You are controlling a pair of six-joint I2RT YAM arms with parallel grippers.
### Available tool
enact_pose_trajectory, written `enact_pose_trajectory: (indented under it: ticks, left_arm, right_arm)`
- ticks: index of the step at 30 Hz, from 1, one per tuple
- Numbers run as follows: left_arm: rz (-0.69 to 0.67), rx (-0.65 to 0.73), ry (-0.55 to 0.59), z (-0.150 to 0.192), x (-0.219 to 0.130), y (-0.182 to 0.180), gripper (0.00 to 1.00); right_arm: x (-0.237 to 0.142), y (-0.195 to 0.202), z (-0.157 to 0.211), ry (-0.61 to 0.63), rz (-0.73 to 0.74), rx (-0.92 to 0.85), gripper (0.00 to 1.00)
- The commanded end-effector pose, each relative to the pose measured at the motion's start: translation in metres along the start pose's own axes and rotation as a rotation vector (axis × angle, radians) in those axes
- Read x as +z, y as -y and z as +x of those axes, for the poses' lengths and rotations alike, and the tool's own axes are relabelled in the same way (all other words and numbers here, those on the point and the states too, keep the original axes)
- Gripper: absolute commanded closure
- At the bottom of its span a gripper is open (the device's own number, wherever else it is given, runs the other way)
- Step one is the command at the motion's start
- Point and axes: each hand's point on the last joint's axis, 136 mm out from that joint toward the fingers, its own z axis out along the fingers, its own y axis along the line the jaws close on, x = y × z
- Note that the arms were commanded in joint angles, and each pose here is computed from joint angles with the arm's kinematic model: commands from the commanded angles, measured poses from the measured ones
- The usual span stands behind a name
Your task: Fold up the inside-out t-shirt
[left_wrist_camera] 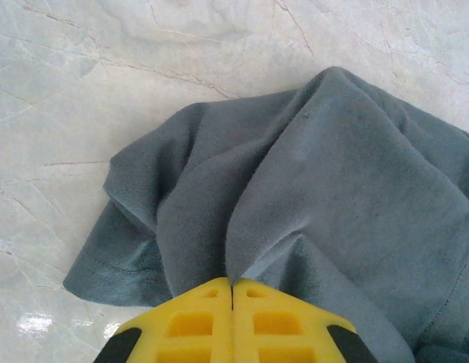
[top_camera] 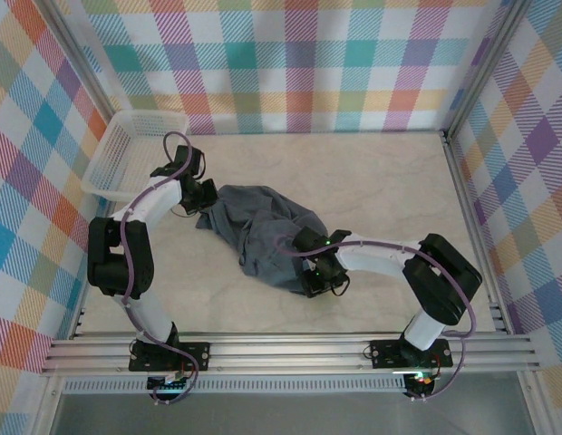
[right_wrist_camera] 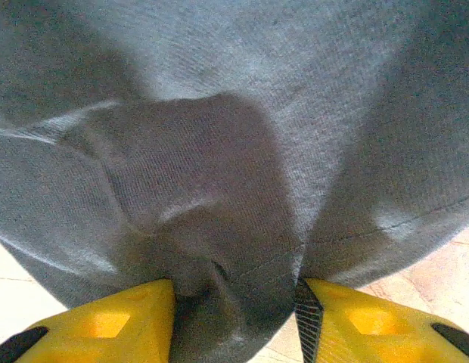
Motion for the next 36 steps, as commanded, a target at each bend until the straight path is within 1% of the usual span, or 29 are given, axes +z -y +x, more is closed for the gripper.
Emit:
enact_pose_trajectory:
  ticks: [1,4,5,7,9,10,11,12,15,18,20,22,23,24,26,29,33,36]
  left_arm:
    - [-0.005,0.017,-0.009,0.003,-0.002,-0.003,1.0]
    - [-0.011,0.018,-0.007,0.002,-0.003,-0.003,1.0]
    - [-0.012,0.018,-0.008,0.002,-0.002,-0.004,1.0]
    - [-0.013,0.019,-0.008,0.003,-0.003,-0.004,1.0]
    - [-0.02,0.02,-0.006,0.002,-0.003,-0.005,1.0]
    - [-0.03,0.018,-0.004,0.002,-0.003,-0.007,1.0]
    - [-0.04,0.018,-0.004,0.001,-0.003,-0.009,1.0]
    - [-0.054,0.018,-0.001,-0.001,-0.003,-0.012,1.0]
    - [-0.118,-0.008,-0.001,-0.01,-0.006,-0.027,1.0]
    - [-0.102,-0.061,0.012,-0.026,-0.014,-0.035,1.0]
    - [-0.054,-0.086,0.031,-0.038,-0.025,-0.03,1.0]
    - [0.016,-0.085,0.047,-0.047,-0.04,-0.015,1.0]
    - [0.069,-0.079,0.057,-0.053,-0.049,-0.003,1.0]
    - [0.119,-0.08,0.07,-0.058,-0.06,0.008,1.0]
    - [0.218,-0.083,0.121,-0.071,-0.09,0.03,1.0]
    - [0.333,-0.076,0.256,-0.096,-0.151,0.057,1.0]
    - [0.38,-0.059,0.505,-0.128,-0.252,0.07,1.0]
    - [0.436,-0.057,0.689,-0.142,-0.33,0.079,1.0]
  right_arm:
    - [0.016,-0.002,0.024,-0.102,0.027,-0.032,0.54]
    - [0.022,0.0,0.03,-0.135,0.059,-0.039,0.59]
    - [0.024,0.002,0.032,-0.146,0.073,-0.035,0.63]
    - [0.022,0.006,0.032,-0.145,0.104,-0.032,0.73]
    - [0.014,0.007,0.027,-0.117,0.111,-0.041,0.81]
    - [0.007,0.006,0.022,-0.095,0.111,-0.047,0.87]
    - [-0.003,0.005,0.017,-0.06,0.11,-0.055,0.95]
    - [-0.017,0.003,0.009,-0.013,0.101,-0.063,1.0]
    - [-0.078,0.009,-0.018,0.174,0.08,-0.043,1.0]
    - [-0.156,0.033,-0.044,0.432,-0.015,0.092,1.0]
    - [-0.221,0.059,-0.055,0.664,-0.079,0.19,1.0]
    - [-0.273,0.069,-0.06,0.857,-0.087,0.172,1.0]
    - [-0.296,0.07,-0.061,0.931,-0.077,0.142,1.0]
    - [-0.311,0.07,-0.062,0.974,-0.066,0.115,1.0]
    - [-0.337,0.069,-0.063,1.021,-0.048,0.071,1.0]
    - [-0.368,0.066,-0.064,1.072,-0.033,0.031,1.0]
    - [-0.431,0.066,-0.052,1.251,-0.025,0.019,1.0]
    - [-0.485,0.054,-0.029,1.42,-0.092,-0.039,1.0]
